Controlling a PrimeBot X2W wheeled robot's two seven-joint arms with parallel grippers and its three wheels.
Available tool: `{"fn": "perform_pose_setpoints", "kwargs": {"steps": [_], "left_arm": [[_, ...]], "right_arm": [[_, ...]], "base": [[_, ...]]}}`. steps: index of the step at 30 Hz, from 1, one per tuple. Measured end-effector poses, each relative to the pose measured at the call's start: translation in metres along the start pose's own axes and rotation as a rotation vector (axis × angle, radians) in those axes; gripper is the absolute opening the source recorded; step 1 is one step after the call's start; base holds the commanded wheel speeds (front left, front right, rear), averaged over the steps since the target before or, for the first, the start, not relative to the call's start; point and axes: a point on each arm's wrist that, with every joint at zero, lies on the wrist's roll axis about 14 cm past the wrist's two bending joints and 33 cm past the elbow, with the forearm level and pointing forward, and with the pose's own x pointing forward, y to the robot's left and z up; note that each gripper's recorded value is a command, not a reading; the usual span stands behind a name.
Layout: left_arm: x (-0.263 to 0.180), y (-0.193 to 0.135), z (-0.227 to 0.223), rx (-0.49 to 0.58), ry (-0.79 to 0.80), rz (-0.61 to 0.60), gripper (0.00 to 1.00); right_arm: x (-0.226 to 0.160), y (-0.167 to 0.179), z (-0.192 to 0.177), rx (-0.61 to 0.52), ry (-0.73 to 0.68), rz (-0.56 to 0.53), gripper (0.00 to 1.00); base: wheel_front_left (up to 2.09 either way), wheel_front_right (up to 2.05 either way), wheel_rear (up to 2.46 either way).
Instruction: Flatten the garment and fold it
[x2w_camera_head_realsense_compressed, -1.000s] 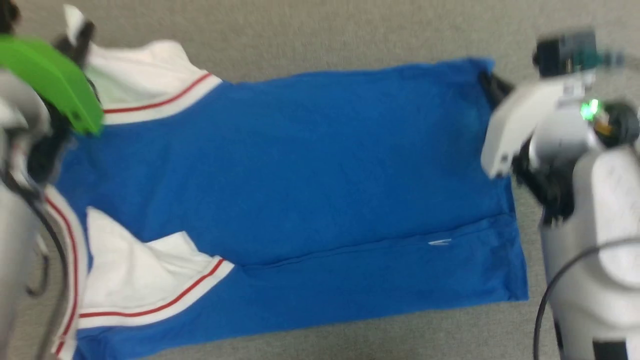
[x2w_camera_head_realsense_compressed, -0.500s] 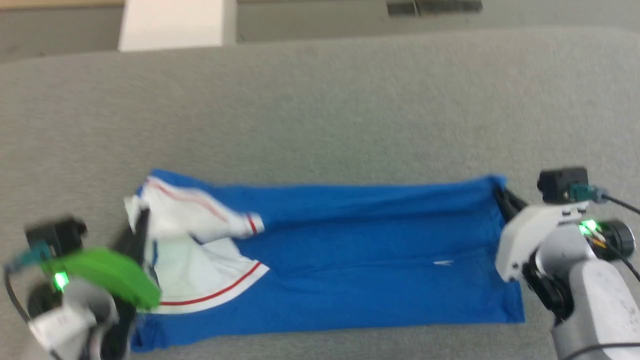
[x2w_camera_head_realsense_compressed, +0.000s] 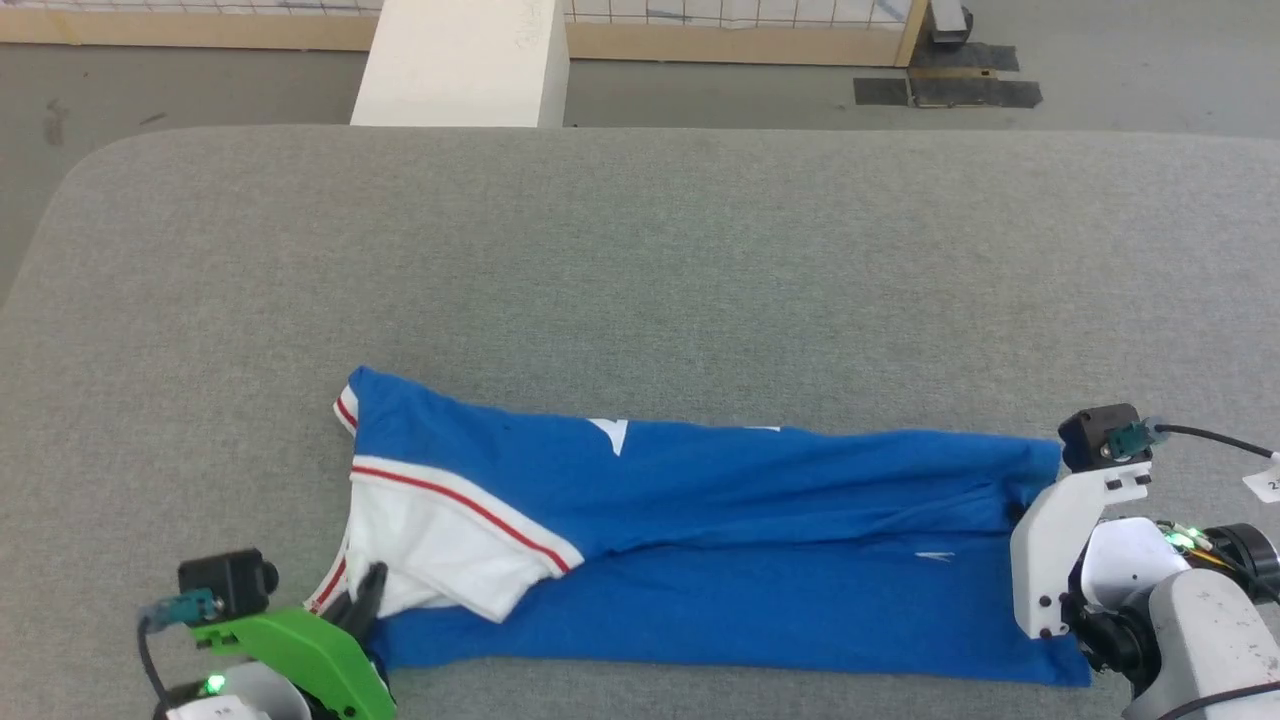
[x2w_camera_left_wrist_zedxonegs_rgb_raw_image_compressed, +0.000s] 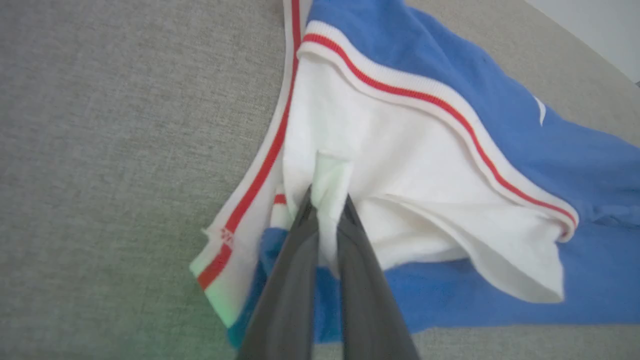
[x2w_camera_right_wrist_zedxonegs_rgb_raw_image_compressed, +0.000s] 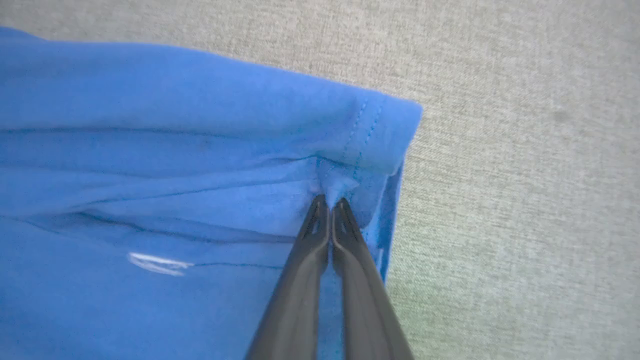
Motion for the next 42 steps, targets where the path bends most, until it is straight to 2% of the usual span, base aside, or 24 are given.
{"fn": "perform_pose_setpoints", "kwargs": {"steps": [1, 2, 3, 4, 12, 24, 30, 34, 42], "left_arm": [[0.001, 0.0, -0.004, -0.009, 0.005, 0.002, 0.0], [0.001, 0.0, -0.007, -0.016, 0.008, 0.004, 0.0], [0.002, -0.001, -0.008, -0.016, 0.008, 0.002, 0.54], [0.003, -0.002, -0.008, -0.016, -0.001, -0.003, 1.0], [-0.003, -0.016, 0.026, 0.073, -0.216, -0.037, 1.0], [-0.031, -0.026, 0.099, 0.258, -0.542, -0.002, 1.0], [-0.04, -0.038, 0.133, 0.329, -0.67, 0.007, 1.0], [-0.039, -0.043, 0.144, 0.354, -0.706, 0.004, 1.0], [-0.029, -0.046, 0.144, 0.358, -0.702, -0.012, 1.0]], "right_arm": [[0.0, 0.001, 0.0, 0.006, 0.003, 0.003, 0.26], [0.0, 0.002, -0.001, 0.018, 0.003, 0.006, 0.47], [-0.001, 0.002, -0.001, 0.024, 0.003, 0.007, 1.0], [-0.002, 0.002, -0.004, 0.036, 0.011, 0.006, 1.0], [-0.028, 0.0, -0.011, 0.157, -0.067, -0.005, 1.0], [-0.078, -0.011, 0.036, 0.239, -0.503, -0.044, 1.0], [-0.077, -0.018, 0.04, 0.283, -0.588, -0.06, 1.0], [-0.06, -0.023, 0.036, 0.321, -0.532, -0.063, 1.0], [-0.016, -0.012, -0.001, 0.351, -0.222, -0.028, 1.0]], "base": [[0.0, 0.0, 0.0], [0.0, 0.0, 0.0], [0.0, 0.0, 0.0], [0.0, 0.0, 0.0], [0.0, 0.0, 0.0], [0.0, 0.0, 0.0], [0.0, 0.0, 0.0], [0.0, 0.0, 0.0], [0.0, 0.0, 0.0]]}}
